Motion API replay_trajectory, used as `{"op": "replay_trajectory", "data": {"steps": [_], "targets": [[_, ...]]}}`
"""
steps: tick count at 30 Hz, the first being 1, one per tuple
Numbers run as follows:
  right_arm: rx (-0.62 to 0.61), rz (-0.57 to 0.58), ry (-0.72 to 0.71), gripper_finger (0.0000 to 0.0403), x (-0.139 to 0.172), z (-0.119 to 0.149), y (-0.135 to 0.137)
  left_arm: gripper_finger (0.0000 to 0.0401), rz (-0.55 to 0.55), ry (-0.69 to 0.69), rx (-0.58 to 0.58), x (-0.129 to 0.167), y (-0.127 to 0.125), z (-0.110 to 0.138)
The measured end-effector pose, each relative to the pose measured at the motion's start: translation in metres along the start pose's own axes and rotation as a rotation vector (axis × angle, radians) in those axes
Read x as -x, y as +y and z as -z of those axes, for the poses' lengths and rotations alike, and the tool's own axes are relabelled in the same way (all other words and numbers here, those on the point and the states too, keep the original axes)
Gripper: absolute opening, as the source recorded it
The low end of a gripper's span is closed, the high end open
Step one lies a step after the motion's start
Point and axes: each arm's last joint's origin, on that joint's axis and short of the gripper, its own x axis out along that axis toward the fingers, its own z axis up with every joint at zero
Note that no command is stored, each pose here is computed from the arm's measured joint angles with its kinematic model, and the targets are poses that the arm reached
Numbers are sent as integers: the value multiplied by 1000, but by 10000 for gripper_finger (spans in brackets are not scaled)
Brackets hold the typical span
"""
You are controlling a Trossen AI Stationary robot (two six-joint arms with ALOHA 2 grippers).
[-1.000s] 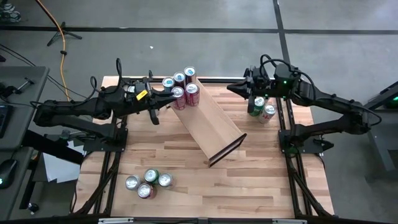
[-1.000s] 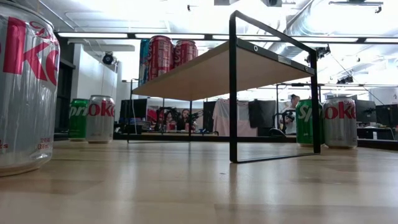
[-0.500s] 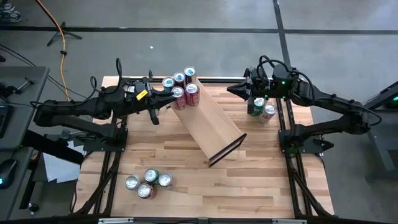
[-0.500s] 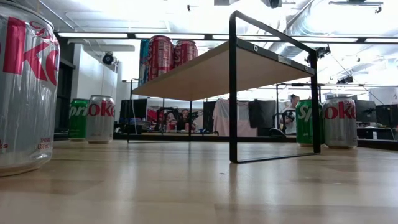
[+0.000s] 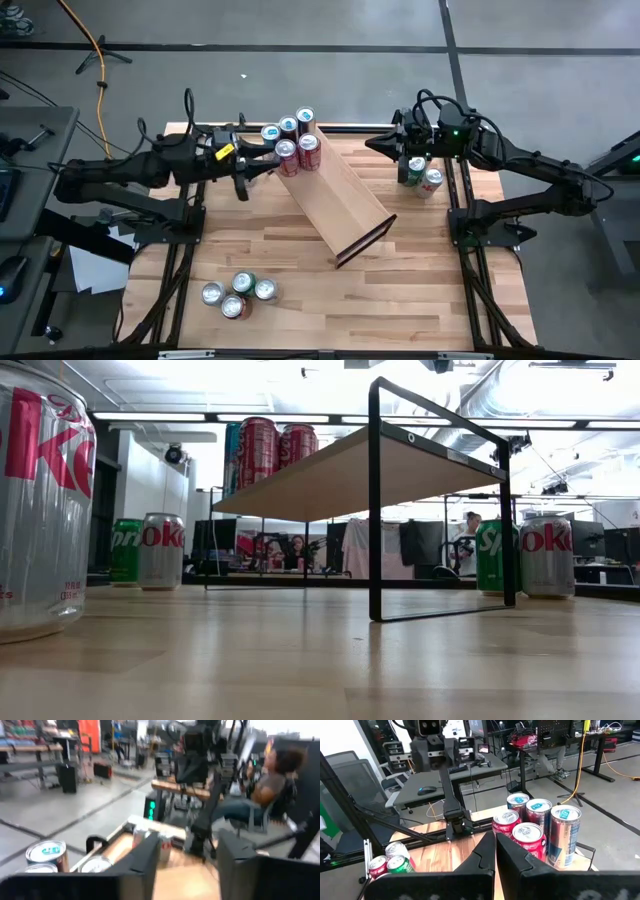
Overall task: Place canned beverage on shelf
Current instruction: Put the red soda can on the shelf aligned with the other red soda cans
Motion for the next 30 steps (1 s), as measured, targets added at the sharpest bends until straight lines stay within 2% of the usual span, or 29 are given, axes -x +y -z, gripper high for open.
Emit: {"op": "replay_trajectory", "data": {"steps": [6,12,19,25,30], "targets": [[-3,2,18,0,0,2,0,207,35,52,-19,13,-7,-20],[-8,6,45,0,0,4,-1,263,140,54,-52,19,-14,-27],[-34,10,48,0,0,5,-1,269,293,132,-17,27,-25,-22],[-108,76,54,0,0,6,-3,267,389,326,-36,33,-37,-3],[-124,87,89,0,1,10,-3,267,489,529,4,33,-65,21]]}}
